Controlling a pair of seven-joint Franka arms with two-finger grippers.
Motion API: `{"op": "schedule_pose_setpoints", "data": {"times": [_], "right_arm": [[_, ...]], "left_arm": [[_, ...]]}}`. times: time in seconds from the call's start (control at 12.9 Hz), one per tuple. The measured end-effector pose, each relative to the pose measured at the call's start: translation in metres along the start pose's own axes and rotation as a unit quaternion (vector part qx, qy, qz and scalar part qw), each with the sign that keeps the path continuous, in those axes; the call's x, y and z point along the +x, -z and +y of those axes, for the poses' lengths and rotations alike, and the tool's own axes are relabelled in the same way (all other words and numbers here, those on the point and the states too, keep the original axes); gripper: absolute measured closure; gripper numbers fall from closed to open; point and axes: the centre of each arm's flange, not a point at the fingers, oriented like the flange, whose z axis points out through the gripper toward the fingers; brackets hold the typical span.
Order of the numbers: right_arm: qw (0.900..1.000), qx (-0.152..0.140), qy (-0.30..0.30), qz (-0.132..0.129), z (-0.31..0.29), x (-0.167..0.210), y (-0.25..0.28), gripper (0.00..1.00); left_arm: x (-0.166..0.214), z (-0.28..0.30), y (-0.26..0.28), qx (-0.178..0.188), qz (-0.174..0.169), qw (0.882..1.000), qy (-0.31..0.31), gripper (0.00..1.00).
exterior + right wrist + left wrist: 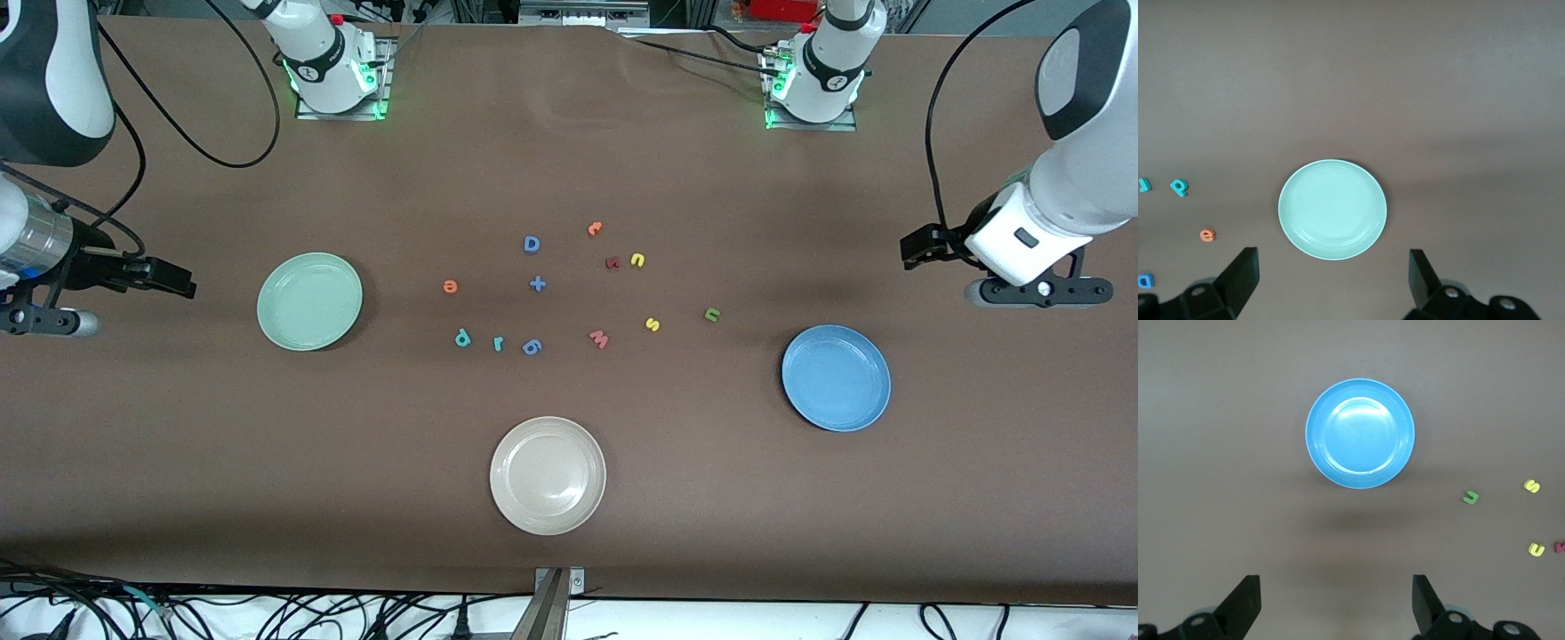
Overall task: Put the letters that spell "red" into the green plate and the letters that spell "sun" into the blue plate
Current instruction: 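Move the left gripper to the green u while the right gripper reaches the orange e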
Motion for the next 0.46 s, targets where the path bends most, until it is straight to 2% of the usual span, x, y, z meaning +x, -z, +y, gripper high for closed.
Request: {"op": "schedule_pose_setpoints", "data": {"times": [0.23, 0.46], "right_arm": [[1.0, 0.001, -0.012, -0.006, -0.021, 0.002, -0.009, 0.0], [0.999, 0.0, -0.051, -0.008, -0.061, -0.003, -0.014, 0.01]], "left_arm": [[0.006, 0.025, -0.011, -0.003, -0.001, 1.0, -0.021, 0.0], [0.021, 0.07, -0.053, -0.03, 0.005, 0.998, -0.052, 0.0]]}}
